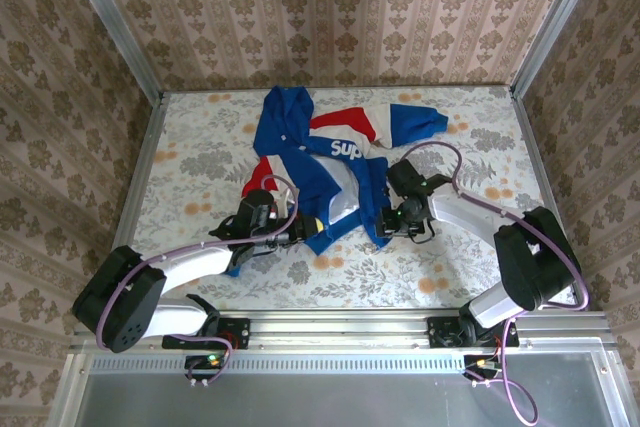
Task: Zip up the jacket
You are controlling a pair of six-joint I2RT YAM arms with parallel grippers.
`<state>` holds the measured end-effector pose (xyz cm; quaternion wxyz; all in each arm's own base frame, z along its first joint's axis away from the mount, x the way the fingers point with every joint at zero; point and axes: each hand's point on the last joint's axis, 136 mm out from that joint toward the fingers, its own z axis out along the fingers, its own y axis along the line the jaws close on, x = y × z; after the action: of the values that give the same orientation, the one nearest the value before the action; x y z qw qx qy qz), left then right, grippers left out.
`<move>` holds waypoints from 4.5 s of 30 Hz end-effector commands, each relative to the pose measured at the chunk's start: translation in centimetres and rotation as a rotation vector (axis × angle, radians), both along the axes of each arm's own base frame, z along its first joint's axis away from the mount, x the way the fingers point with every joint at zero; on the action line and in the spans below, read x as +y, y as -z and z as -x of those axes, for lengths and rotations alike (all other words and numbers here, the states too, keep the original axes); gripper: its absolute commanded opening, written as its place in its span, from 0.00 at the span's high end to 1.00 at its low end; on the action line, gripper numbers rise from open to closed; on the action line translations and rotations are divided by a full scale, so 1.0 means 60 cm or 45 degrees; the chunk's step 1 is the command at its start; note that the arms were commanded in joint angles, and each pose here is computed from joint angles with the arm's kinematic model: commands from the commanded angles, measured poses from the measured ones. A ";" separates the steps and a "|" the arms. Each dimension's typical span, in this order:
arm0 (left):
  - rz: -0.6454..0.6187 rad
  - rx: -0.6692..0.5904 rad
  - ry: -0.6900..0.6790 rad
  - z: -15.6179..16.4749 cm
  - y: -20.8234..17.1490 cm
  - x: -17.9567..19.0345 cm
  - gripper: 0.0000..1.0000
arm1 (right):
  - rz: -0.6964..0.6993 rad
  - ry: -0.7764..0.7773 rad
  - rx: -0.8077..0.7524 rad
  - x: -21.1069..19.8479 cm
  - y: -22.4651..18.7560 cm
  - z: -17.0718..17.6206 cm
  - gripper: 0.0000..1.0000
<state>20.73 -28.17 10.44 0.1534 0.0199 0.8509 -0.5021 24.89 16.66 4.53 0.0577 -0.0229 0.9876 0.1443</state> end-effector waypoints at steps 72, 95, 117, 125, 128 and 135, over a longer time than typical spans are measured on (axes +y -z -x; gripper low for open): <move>-0.121 -0.012 -0.021 -0.008 0.030 0.029 1.00 | 0.070 -0.527 -0.127 0.136 0.009 0.010 0.56; -0.132 -0.011 -0.016 -0.006 0.032 0.031 1.00 | 0.276 -0.500 -0.005 0.119 0.069 0.036 0.82; -0.070 -0.148 -0.005 -0.008 -0.017 0.031 1.00 | -0.094 -0.486 -0.356 0.173 -0.058 0.012 1.00; -0.012 -0.221 0.003 -0.009 -0.045 0.026 1.00 | -0.262 -0.425 -0.354 0.185 -0.074 0.006 1.00; 0.010 -0.239 0.012 -0.007 -0.051 0.025 1.00 | -0.294 -0.426 -0.370 0.188 -0.082 0.006 1.00; 0.073 -0.320 0.035 -0.010 -0.082 0.016 1.00 | -0.361 -0.432 -0.467 0.191 -0.126 0.000 1.00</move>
<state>21.23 -26.85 13.21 0.2213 0.0610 0.8347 -0.5006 24.71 27.50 9.79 0.1866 -0.2028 0.9281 0.2504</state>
